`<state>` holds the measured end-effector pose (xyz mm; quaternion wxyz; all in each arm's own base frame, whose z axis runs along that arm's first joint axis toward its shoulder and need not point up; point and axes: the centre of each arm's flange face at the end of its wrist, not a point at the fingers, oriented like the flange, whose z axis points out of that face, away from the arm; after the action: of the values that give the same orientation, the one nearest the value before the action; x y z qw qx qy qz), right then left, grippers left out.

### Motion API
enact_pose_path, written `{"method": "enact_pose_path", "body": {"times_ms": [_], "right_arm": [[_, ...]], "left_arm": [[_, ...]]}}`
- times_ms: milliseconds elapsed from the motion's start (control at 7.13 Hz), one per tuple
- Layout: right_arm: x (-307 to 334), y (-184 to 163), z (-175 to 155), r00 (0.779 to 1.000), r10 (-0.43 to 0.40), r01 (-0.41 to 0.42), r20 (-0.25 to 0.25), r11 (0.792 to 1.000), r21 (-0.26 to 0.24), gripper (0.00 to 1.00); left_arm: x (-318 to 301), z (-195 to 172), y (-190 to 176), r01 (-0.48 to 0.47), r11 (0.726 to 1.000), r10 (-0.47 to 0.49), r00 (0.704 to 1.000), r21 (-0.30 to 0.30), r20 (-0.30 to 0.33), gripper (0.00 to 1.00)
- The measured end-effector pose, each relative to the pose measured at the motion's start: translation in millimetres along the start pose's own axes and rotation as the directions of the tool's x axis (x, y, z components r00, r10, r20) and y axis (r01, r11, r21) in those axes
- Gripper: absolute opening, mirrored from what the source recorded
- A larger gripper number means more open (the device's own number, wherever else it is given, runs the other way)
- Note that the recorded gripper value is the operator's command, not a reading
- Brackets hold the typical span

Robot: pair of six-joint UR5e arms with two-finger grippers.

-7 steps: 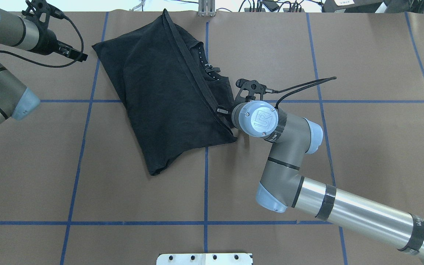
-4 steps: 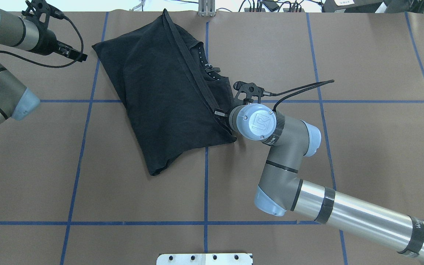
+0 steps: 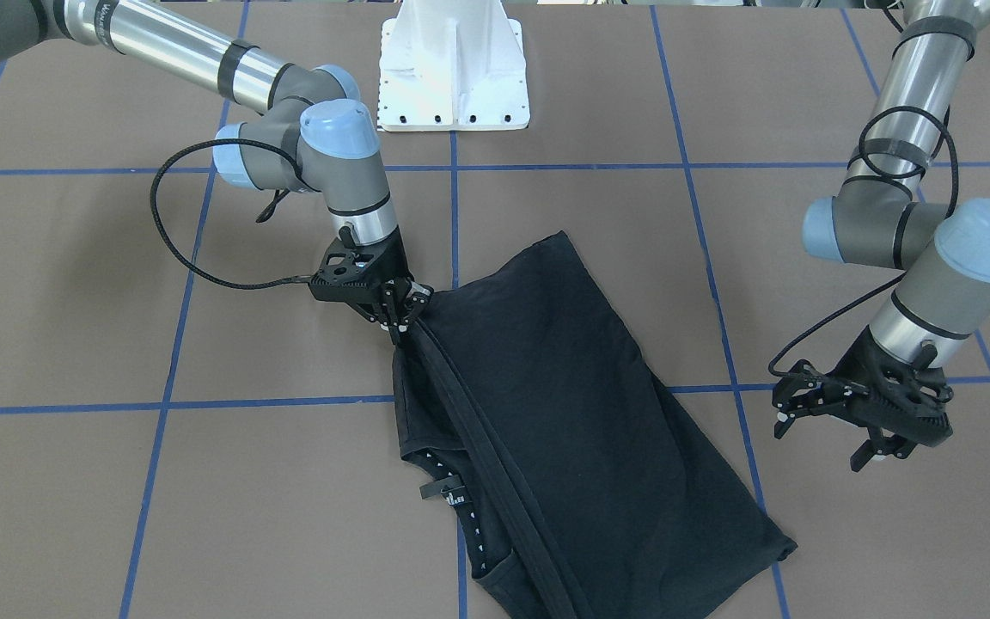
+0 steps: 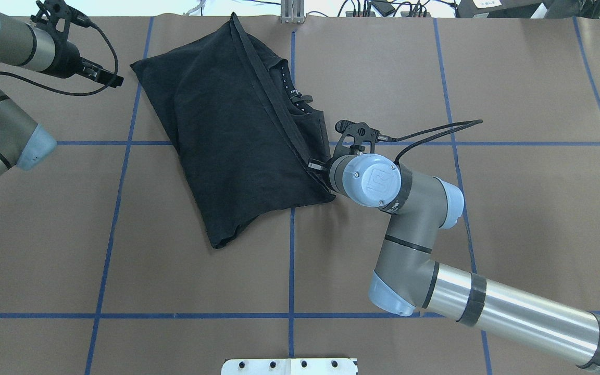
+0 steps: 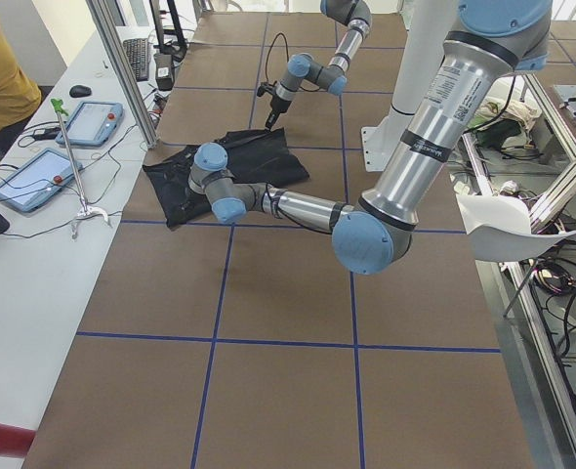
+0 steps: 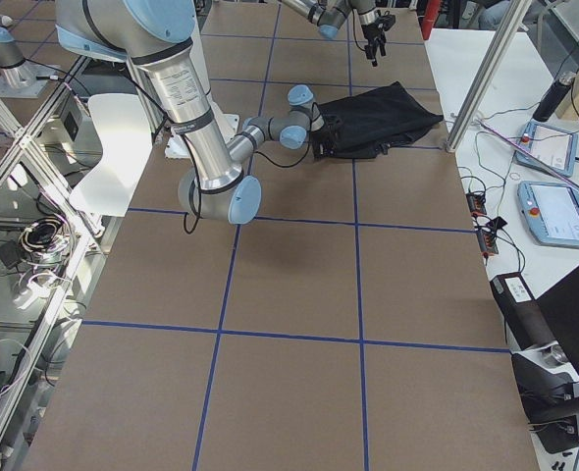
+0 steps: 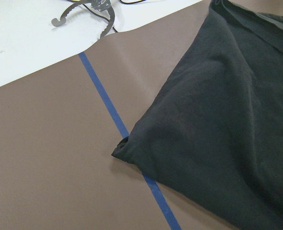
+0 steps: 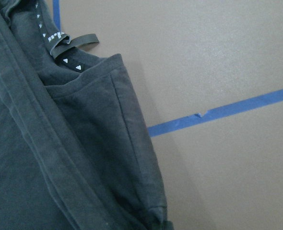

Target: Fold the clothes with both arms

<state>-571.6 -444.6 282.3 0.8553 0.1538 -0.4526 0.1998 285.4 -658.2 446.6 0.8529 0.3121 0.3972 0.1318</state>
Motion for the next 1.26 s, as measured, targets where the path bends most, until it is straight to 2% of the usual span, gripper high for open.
{"method": "enact_pose_path", "body": {"times_ms": [280, 561, 841, 982, 1122, 1262], "right_arm": [[0, 23, -42, 1.000, -0.021, 0.021, 0.003, 0.999, -0.030, 0.00], [9, 81, -84, 0.997, -0.071, 0.072, 0.021, 0.996, -0.049, 0.00], [12, 121, -99, 0.995, -0.087, 0.089, 0.038, 0.995, -0.050, 0.00], [11, 130, -103, 0.995, -0.090, 0.092, 0.046, 0.994, -0.050, 0.21], [10, 134, -106, 0.995, -0.092, 0.094, 0.051, 0.994, -0.048, 0.99], [11, 132, -108, 0.994, -0.093, 0.095, 0.053, 0.994, -0.044, 1.00]], "left_arm": [[1, 0, 0, 0.012, 1.000, -0.012, 1.000, 0.001, -0.002, 1.00], [2, 1, 0, 0.017, 1.000, -0.017, 1.000, 0.001, -0.002, 1.00], [2, 1, 1, 0.019, 1.000, -0.019, 1.000, 0.000, -0.001, 1.00], [2, 1, 1, 0.019, 1.000, -0.019, 1.000, 0.000, -0.002, 1.00], [3, 2, 1, 0.020, 1.000, -0.020, 1.000, 0.000, -0.003, 1.00], [3, 2, 1, 0.020, 1.000, -0.020, 1.000, 0.000, -0.003, 1.00]]}}
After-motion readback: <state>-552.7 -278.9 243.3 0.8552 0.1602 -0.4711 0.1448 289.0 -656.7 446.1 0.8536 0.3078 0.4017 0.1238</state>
